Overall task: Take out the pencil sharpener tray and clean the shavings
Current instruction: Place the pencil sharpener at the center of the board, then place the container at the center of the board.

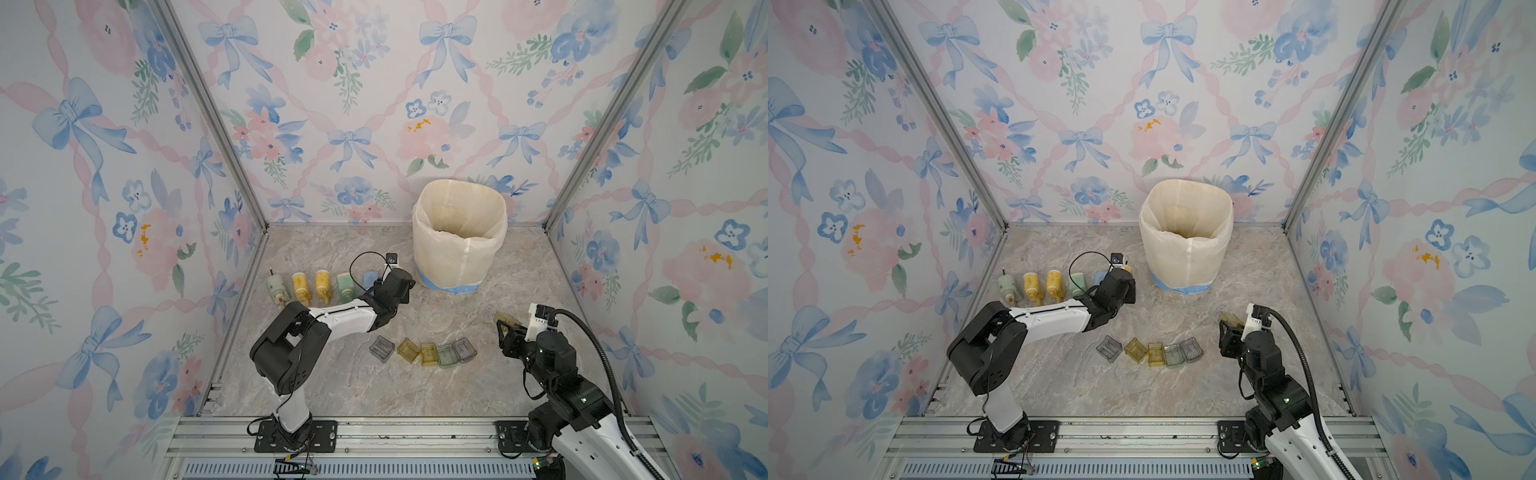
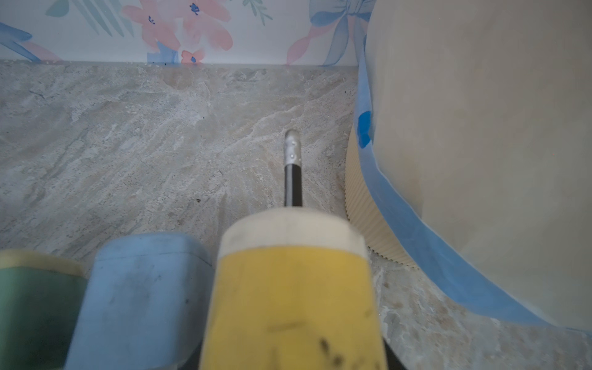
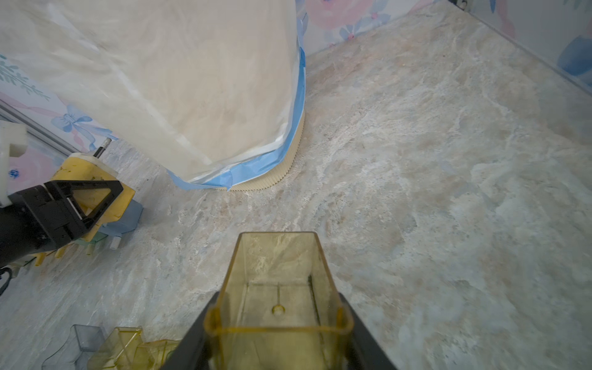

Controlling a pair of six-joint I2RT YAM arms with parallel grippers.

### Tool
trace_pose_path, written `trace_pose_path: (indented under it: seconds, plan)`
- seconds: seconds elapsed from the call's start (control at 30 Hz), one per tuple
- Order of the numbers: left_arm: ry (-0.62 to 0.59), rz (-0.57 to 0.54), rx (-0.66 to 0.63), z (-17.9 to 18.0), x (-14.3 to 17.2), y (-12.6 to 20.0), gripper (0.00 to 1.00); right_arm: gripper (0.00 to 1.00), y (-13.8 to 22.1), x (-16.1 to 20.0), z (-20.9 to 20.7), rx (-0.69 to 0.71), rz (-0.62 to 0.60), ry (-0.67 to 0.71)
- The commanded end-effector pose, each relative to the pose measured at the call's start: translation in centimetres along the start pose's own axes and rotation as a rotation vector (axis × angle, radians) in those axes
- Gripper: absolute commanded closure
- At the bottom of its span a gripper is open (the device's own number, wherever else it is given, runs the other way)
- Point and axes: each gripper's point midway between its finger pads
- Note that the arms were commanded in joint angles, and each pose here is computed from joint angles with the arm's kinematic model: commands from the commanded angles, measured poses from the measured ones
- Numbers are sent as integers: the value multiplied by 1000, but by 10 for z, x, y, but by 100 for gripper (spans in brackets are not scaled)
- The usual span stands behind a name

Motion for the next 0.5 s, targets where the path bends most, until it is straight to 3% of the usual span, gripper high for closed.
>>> trace_pose_path:
  seconds: [0.0, 0.47]
  plan:
    - [37, -21, -14, -2, -7, -8, 100, 52, -5, 4, -8, 31, -21, -52]
    - [85, 39, -22, 2, 15, -34, 100, 52, -38, 41, -24, 78, 40, -124]
Point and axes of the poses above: each gripper's point midway between its finger pads, its own y axis back along the fingers, its own z axis along the line the jaws close on, x = y × z, and after that the axes turned 6 degrees about -y, right-handed
